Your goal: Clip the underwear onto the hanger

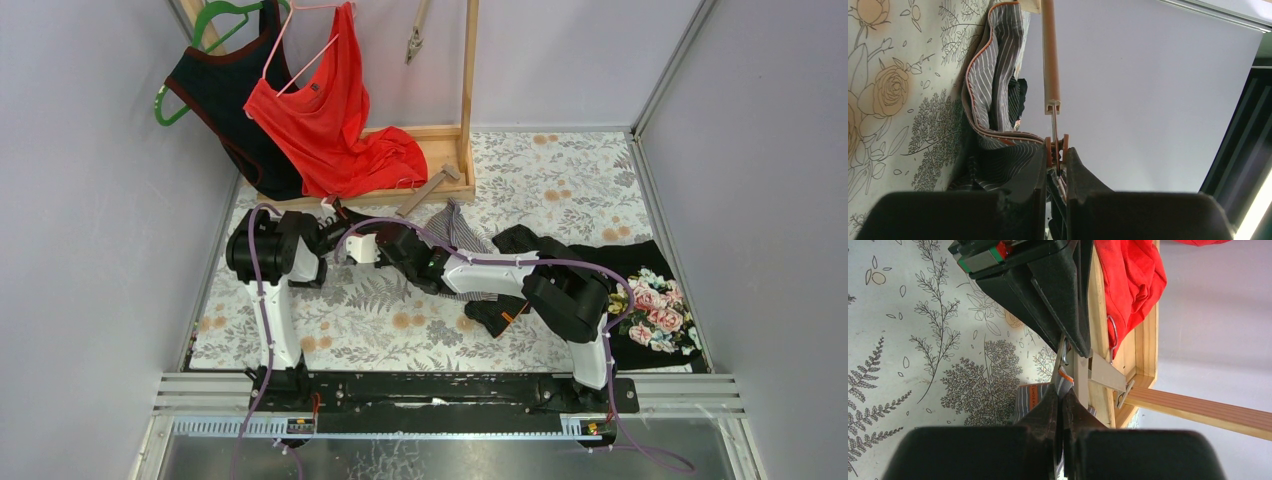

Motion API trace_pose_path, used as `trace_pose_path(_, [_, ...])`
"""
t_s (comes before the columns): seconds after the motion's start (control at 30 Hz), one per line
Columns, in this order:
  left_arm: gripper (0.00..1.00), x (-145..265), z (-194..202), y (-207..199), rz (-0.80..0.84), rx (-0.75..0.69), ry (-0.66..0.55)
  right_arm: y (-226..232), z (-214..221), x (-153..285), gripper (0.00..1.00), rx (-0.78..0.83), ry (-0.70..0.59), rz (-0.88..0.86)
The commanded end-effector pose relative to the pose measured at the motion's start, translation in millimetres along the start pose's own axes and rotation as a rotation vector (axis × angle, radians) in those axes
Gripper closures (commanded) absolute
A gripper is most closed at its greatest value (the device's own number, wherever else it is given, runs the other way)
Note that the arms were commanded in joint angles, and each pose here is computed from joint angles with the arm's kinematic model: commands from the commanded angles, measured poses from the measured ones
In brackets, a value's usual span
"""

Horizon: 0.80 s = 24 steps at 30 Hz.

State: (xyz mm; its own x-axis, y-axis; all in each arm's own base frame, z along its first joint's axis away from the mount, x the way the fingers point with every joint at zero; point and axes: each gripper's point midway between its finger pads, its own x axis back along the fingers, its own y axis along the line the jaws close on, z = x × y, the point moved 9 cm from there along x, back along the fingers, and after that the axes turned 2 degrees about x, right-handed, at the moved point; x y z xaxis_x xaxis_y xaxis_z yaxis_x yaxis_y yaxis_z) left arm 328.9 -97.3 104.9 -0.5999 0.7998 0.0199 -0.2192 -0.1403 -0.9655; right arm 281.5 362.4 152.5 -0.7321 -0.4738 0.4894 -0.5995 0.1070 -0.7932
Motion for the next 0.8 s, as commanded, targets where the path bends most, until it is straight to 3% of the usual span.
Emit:
trace_pose_path(0.0, [1.0,4.4,6.3,-3.7,0.034,-0.047,0.05,-21.0,-3.5,10.4,1.0,-0.044,-0.01,0.066])
trace_pose_path(0.77, [1.0,3.3,5.9,-6.6,0.05,-0.05,0.057,-21.0,-10.3,5.3,0.95,-0.098,-0.018,0.035])
